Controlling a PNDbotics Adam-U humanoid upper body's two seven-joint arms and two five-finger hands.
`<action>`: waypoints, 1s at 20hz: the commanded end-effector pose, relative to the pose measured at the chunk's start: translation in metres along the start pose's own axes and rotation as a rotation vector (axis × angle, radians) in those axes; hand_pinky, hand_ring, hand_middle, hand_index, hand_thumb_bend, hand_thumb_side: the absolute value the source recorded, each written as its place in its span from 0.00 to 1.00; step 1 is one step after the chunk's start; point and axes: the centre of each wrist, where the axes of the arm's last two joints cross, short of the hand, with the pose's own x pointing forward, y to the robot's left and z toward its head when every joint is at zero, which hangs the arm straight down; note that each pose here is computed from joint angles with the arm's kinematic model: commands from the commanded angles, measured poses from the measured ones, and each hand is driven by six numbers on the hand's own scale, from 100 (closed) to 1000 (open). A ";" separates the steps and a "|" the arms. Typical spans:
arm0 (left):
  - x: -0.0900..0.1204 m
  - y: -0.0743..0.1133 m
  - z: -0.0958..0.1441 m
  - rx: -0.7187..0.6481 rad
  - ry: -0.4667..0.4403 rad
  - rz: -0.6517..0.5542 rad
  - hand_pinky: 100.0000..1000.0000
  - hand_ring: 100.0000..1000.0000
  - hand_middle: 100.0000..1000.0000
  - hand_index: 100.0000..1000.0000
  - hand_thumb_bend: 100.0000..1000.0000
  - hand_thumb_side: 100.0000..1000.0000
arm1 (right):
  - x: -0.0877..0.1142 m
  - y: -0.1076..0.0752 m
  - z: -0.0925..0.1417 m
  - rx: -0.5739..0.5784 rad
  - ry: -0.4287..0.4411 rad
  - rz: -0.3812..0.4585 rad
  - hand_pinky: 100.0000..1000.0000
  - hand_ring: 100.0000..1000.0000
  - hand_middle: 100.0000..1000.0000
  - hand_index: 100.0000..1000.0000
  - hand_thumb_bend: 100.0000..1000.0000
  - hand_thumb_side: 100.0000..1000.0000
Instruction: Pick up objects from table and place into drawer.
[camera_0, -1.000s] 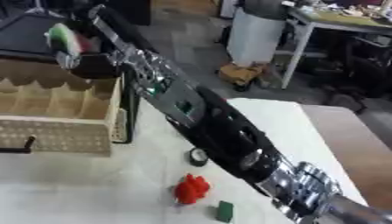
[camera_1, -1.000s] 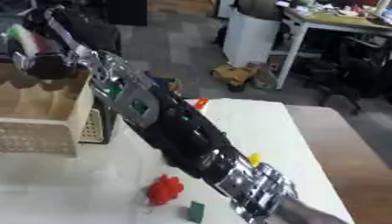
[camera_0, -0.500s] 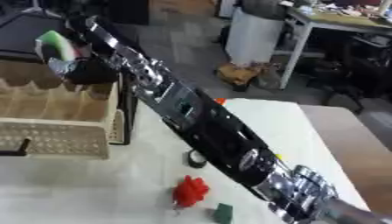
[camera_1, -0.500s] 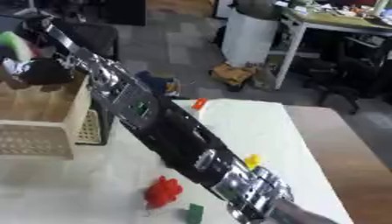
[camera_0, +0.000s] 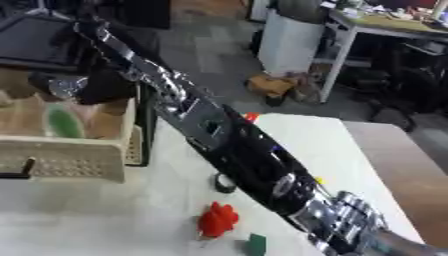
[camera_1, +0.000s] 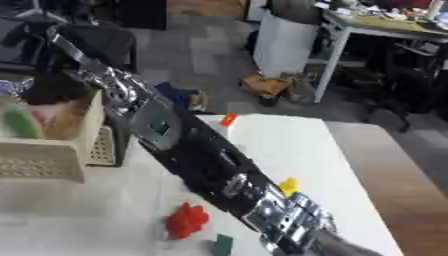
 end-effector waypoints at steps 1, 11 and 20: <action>0.005 -0.001 -0.005 -0.003 -0.022 0.008 0.56 0.54 0.61 0.85 0.00 1.00 | 0.006 -0.014 -0.001 -0.022 -0.034 0.070 0.51 0.54 0.53 0.75 0.45 0.40; 0.005 0.000 -0.005 0.000 -0.022 0.006 0.56 0.53 0.61 0.85 0.00 1.00 | 0.018 -0.024 0.000 -0.081 -0.068 0.049 0.48 0.51 0.50 0.71 0.39 0.38; 0.005 0.003 -0.004 0.006 -0.018 -0.005 0.55 0.53 0.61 0.85 0.00 1.00 | 0.061 -0.064 0.016 -0.215 -0.152 -0.144 0.47 0.50 0.48 0.72 0.31 0.36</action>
